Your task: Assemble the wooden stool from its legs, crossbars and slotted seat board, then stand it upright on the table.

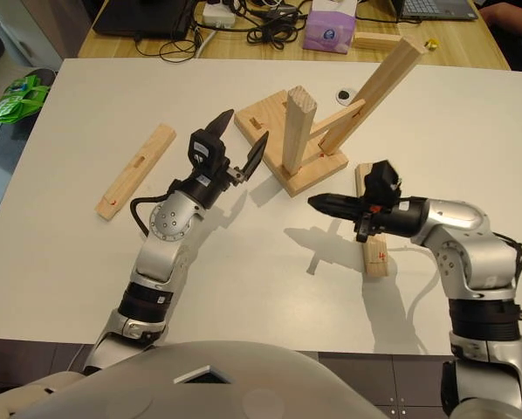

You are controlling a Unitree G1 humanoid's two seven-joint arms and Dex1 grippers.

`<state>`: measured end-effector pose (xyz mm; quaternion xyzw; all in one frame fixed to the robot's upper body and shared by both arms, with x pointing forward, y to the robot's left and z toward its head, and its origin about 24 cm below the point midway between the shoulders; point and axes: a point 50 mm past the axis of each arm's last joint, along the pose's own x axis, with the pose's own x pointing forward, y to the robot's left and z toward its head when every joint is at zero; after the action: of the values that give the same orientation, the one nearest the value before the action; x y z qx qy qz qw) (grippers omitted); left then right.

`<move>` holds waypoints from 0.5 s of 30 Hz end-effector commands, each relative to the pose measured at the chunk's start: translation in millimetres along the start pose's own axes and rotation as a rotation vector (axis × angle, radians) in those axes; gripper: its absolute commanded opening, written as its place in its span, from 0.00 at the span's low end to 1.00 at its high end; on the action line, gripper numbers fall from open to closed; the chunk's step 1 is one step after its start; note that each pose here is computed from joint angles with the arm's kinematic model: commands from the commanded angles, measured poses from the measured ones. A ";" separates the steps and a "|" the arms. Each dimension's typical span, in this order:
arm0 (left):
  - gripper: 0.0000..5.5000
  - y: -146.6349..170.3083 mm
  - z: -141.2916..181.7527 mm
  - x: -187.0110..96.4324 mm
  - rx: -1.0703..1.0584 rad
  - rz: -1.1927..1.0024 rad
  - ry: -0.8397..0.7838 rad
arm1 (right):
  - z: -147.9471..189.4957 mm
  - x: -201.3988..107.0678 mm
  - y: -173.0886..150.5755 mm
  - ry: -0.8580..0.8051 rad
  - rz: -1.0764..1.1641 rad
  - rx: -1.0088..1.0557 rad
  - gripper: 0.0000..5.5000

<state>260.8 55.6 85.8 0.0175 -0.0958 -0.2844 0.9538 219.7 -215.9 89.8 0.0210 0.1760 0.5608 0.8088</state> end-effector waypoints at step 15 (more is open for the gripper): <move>0.66 11.2 -17.8 -27.4 0.012 0.002 0.083 | 5.3 119.0 -30.5 -0.105 -0.392 -0.198 0.00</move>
<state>246.0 79.1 63.9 0.0313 -0.0556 -0.2778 0.9585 275.8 -122.0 57.4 -0.0468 0.0959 0.4499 0.8867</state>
